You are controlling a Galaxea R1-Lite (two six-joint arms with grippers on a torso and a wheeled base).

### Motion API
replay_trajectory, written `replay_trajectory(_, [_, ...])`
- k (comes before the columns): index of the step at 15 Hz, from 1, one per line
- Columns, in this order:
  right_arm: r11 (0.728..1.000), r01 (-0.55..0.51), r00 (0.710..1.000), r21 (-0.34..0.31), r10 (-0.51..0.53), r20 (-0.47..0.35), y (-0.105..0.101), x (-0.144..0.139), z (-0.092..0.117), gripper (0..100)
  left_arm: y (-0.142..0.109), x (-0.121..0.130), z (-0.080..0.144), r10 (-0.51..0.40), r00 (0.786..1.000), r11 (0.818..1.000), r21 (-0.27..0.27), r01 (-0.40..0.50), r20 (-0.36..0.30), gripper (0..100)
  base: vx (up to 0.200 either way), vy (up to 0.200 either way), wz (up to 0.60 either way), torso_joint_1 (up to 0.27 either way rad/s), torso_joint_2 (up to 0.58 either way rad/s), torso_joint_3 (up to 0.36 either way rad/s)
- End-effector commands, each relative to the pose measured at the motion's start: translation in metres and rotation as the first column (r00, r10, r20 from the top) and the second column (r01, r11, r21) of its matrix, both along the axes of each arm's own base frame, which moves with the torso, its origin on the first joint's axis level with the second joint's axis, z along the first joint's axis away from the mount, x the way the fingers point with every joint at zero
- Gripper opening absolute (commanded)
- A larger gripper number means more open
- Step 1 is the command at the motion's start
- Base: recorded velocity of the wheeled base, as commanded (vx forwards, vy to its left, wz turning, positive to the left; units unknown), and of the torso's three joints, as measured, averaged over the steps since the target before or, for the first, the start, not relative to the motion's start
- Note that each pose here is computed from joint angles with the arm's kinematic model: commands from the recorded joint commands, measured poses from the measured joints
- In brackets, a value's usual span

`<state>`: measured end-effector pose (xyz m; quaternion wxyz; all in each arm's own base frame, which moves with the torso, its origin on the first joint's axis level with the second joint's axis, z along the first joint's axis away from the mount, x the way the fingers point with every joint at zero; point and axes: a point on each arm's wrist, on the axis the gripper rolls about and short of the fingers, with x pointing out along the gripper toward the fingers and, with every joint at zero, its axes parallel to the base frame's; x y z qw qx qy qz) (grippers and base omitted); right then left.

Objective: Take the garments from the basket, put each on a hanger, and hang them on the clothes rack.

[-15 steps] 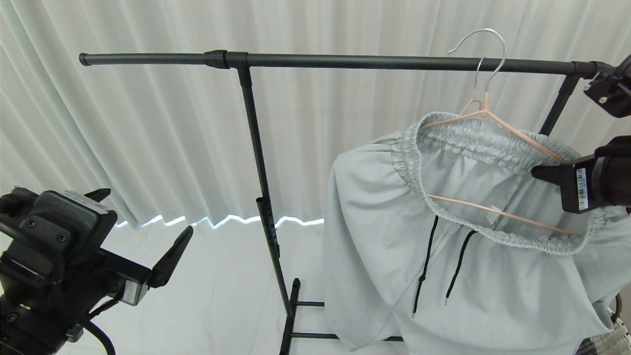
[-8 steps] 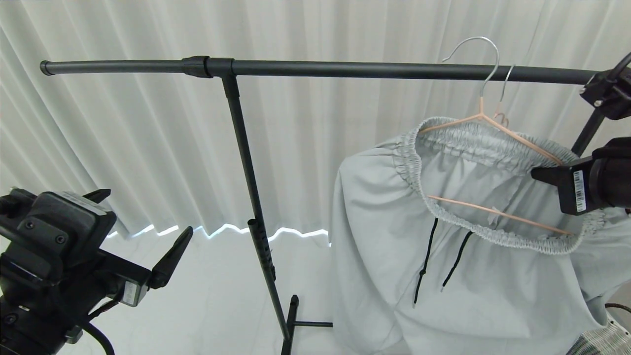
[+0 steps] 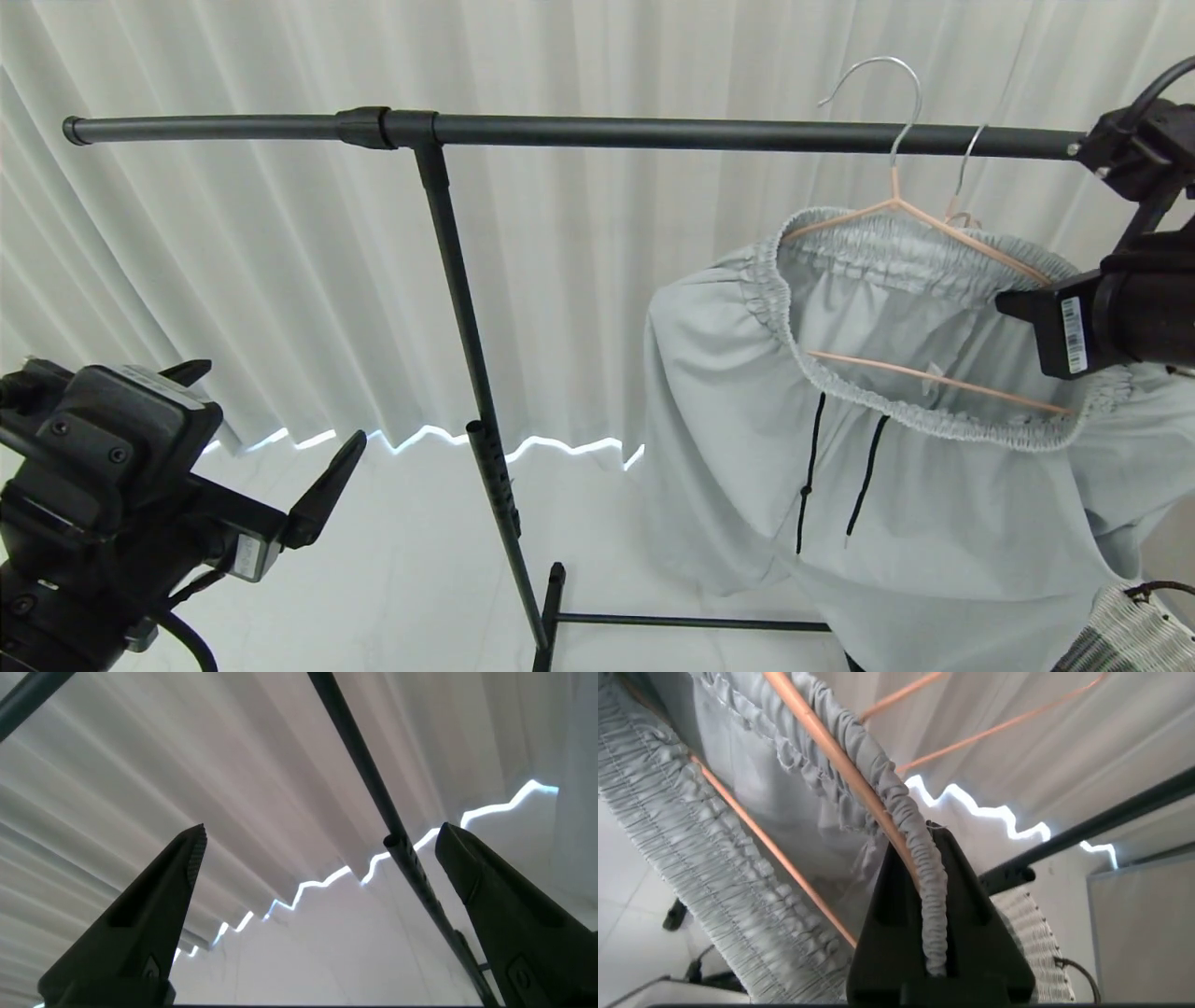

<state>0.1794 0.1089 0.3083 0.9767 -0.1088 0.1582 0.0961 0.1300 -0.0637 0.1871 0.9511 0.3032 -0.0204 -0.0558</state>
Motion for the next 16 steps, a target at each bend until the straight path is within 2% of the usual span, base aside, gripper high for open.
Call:
replay_trajectory(1, [1.000, 0.015, 1.000, -0.006, -0.015, 0.005, 0.016, 0.022, 0.005, 0, 0.000, 0.000, 0.000, 0.001, 1.000, 1.000, 0.000, -0.001, 0.001, 100, 0.000, 0.000, 0.00, 0.000, 0.00, 0.000])
replay_trajectory(3, [1.000, 0.022, 1.000, -0.006, -0.021, 0.017, 0.028, 0.035, 0.010, 0, 0.000, 0.000, 0.001, 0.001, 1.000, 1.000, -0.001, -0.001, 0.002, 100, 0.000, 0.000, 0.00, 0.000, 0.00, 0.000])
replay_trajectory(8, [0.996, 0.084, 0.996, -0.037, -0.084, 0.017, 0.049, 0.068, 0.006, 0, 0.000, -0.001, 0.001, 0.001, 1.000, 1.000, -0.002, -0.001, 0.006, 100, 0.000, 0.000, 0.00, 0.000, 0.00, 0.000])
replay_trajectory(16, [0.990, 0.121, 0.993, -0.076, -0.122, -0.004, 0.061, 0.087, -0.007, 0, 0.000, -0.001, 0.002, -0.001, 1.000, 1.000, -0.003, 0.001, 0.008, 100, 0.000, 0.000, 0.00, 0.000, 0.00, 0.000])
